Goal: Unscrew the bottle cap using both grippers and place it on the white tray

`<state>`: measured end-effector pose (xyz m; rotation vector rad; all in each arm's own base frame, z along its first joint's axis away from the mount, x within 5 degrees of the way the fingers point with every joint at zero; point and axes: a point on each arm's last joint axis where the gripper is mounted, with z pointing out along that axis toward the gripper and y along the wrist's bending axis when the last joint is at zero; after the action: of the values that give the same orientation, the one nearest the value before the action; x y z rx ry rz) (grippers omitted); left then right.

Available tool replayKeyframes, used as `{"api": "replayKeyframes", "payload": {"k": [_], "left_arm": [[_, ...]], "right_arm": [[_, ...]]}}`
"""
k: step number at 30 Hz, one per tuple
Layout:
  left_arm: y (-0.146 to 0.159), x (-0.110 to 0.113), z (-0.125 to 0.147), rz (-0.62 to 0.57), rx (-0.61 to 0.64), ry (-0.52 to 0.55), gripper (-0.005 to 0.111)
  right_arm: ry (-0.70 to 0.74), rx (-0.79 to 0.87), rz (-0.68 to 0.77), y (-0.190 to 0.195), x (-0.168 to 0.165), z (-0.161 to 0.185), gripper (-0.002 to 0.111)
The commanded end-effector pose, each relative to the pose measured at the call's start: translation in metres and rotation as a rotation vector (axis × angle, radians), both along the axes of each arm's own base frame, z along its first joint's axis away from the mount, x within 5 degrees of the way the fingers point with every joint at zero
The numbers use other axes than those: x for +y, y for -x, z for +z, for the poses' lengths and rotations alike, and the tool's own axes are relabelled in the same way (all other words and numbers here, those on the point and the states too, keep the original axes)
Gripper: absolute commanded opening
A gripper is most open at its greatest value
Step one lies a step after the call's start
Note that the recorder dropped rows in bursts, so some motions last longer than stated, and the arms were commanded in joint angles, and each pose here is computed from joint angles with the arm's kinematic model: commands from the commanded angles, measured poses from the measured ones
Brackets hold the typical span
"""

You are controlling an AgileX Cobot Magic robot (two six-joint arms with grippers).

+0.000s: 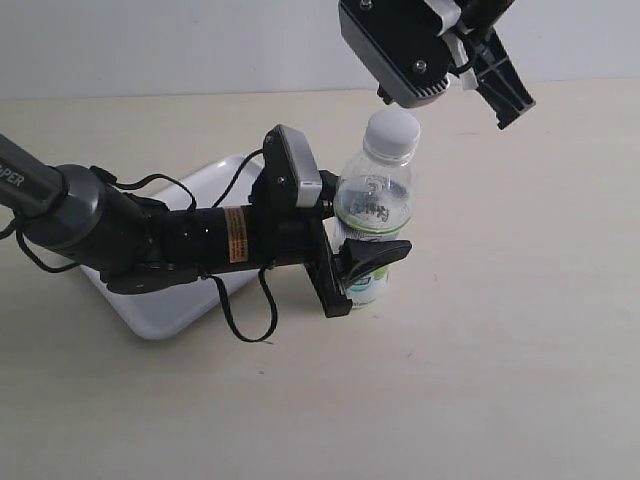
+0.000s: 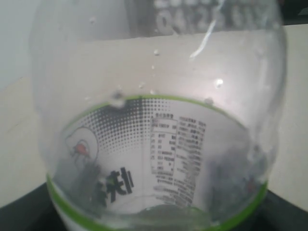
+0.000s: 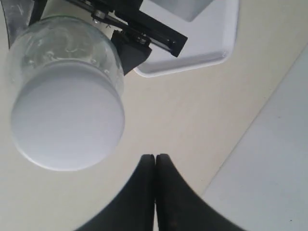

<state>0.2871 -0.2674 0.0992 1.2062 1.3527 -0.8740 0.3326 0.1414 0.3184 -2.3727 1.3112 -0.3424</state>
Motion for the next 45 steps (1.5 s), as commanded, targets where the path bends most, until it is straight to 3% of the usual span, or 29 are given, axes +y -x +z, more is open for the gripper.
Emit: {"api": "replayKeyframes", "payload": {"k": [1,9,12,18,24,30,32,36,45], "left_arm": [[0.0,-0.001,0.01,-0.008,-0.024,0.043,0.039],[0.0,-0.001,0.01,-0.008,-0.024,0.043,0.039],[0.0,-0.001,0.01,-0.008,-0.024,0.043,0.039],[0.0,-0.001,0.01,-0.005,-0.023,0.044,0.039],[-0.001,-0.001,0.011,-0.001,-0.022,0.046,0.039],[-0.001,-0.001,0.011,-0.001,-0.022,0.046,0.039],[-0.001,-0.001,0.011,-0.001,-0.022,0.046,0.039],[-0.001,-0.001,0.011,-0.001,-0.022,0.046,0.039],[0.0,-0.001,0.01,-0.003,-0.023,0.045,0.039]], "right_arm": [[0.01,-0.024,0.027,-0.002,0.0,0.001,0.0],[0.037,-0.037,0.029,-0.003,-0.002,0.001,0.0],[-0.017,-0.067,-0.065,-0.007,-0.002,0.003,0.001],[-0.147,-0.201,-0.348,-0.01,-0.011,0.029,0.024],[-0.519,0.095,-0.851,0.017,-0.009,0.058,0.042],[-0.638,0.385,-1.206,0.041,-0.009,0.065,0.069],[-0.652,0.454,-1.273,0.044,-0.007,0.063,0.075],[-0.676,0.535,-1.388,0.038,-0.001,0.053,0.075],[-0.666,0.559,-1.53,0.03,0.0,0.039,0.074]]}}
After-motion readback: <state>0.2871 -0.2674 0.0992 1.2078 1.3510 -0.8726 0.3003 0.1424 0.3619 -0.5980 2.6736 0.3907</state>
